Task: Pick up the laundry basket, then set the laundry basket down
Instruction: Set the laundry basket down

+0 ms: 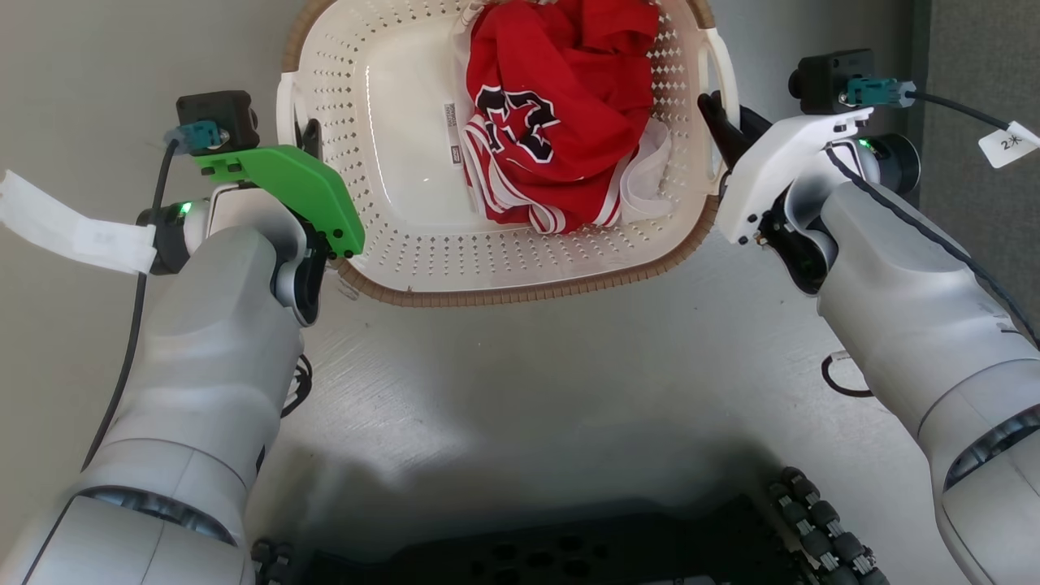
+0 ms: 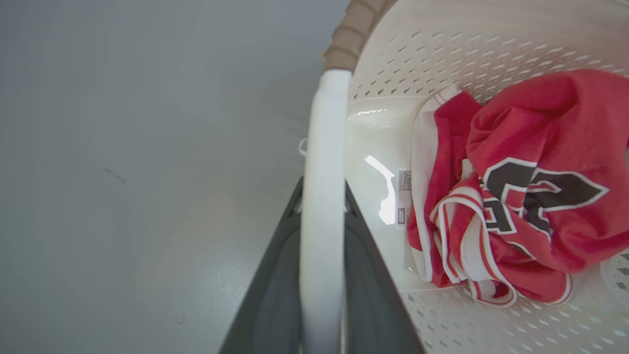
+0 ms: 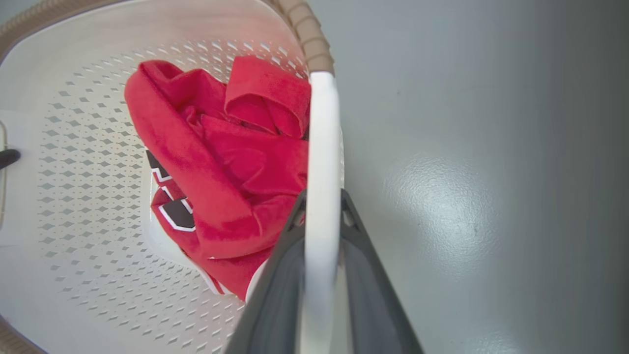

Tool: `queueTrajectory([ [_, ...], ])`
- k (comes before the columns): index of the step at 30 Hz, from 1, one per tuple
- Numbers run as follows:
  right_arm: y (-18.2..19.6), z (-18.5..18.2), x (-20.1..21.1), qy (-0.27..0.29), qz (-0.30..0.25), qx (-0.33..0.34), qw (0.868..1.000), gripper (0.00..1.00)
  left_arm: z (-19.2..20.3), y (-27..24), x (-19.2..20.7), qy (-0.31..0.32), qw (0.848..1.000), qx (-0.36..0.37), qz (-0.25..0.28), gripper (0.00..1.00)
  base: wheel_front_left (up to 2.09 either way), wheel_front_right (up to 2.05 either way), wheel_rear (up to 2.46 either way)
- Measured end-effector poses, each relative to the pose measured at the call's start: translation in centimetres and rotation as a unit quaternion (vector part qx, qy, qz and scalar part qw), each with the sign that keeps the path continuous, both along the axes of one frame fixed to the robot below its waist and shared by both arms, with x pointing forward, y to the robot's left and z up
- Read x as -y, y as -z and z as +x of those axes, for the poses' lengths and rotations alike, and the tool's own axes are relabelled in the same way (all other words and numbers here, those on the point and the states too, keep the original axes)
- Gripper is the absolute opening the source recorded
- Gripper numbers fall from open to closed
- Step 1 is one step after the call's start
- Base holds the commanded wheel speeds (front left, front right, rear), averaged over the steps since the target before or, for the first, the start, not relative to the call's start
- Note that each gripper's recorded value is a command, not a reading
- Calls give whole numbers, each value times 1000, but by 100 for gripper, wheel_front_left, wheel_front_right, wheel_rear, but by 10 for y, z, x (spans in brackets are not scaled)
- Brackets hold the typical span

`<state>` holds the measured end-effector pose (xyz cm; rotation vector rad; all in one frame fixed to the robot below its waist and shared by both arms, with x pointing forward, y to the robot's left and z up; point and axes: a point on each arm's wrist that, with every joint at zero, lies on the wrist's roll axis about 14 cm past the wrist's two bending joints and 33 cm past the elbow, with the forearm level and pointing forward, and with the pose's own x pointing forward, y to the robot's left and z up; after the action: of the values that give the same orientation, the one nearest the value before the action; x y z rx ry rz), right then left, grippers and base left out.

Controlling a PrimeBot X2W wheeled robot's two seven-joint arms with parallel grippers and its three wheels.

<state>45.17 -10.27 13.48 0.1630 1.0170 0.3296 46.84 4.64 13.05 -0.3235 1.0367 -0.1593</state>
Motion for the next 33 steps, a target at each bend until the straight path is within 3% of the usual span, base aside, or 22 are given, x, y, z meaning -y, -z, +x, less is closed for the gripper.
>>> queueTrajectory([
  [33, 5, 13, 4, 2, -5, 17, 1000, 0, 11, 6, 4, 15, 1000, 10, -13, 0, 0, 0, 0],
])
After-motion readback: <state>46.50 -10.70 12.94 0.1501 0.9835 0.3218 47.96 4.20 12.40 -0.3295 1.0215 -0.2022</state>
